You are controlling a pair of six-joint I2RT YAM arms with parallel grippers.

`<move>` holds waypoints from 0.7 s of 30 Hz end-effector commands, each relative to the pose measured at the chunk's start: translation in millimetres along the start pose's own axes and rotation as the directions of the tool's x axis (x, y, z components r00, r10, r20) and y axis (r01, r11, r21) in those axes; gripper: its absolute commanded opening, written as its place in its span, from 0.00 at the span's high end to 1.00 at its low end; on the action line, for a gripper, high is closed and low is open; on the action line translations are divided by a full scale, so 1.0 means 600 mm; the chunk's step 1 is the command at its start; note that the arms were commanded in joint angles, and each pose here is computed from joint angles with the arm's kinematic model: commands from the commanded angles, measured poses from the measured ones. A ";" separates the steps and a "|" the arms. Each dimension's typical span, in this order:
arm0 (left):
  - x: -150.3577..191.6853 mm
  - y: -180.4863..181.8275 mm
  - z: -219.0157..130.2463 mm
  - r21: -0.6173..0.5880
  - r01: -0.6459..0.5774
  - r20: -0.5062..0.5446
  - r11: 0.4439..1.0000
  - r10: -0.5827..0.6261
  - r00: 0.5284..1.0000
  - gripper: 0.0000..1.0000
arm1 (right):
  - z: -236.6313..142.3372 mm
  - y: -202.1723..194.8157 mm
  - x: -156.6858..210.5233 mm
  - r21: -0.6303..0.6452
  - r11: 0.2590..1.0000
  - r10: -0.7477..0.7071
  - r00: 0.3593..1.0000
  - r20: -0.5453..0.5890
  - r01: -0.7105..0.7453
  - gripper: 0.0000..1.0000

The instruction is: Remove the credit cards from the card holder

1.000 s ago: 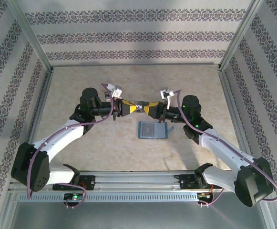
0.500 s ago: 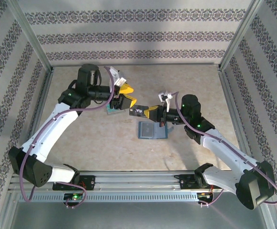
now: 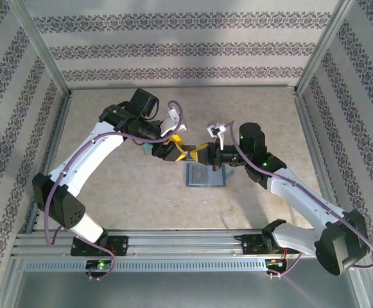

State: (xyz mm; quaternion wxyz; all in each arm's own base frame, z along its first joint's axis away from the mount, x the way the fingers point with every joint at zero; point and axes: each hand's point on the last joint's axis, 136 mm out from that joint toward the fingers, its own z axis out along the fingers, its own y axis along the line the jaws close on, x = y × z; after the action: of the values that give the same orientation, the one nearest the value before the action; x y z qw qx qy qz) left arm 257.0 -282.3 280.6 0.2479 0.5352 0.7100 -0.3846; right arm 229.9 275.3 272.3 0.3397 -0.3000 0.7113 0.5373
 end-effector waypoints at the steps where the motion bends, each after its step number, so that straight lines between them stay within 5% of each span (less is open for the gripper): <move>1: -0.006 -0.020 -0.005 0.043 -0.043 -0.003 0.998 0.044 0.999 0.54 | 0.002 0.023 -0.014 -0.050 0.997 -0.053 0.999 0.001 0.053 1.00; 10: -0.006 -0.008 -0.005 0.017 -0.078 0.005 0.997 0.078 0.997 0.92 | -0.002 0.005 -0.011 -0.015 0.999 -0.048 0.999 0.008 0.048 0.97; 15: -0.015 0.037 -0.035 -0.103 -0.105 0.072 0.989 0.112 0.991 1.00 | -0.023 -0.028 -0.022 0.104 0.994 -0.035 0.997 0.065 0.028 0.66; 21: -0.013 0.171 -0.094 -0.380 -0.098 0.118 0.920 0.154 0.981 1.00 | -0.064 -0.079 -0.019 0.334 0.942 -0.003 0.991 0.133 -0.042 0.46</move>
State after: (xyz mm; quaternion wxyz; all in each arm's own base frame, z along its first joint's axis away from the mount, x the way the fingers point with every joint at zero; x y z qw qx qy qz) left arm 320.0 -241.4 277.3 0.3471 0.5079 0.7216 -0.3176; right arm 256.6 245.1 271.4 0.4025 -0.2381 0.7450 0.4757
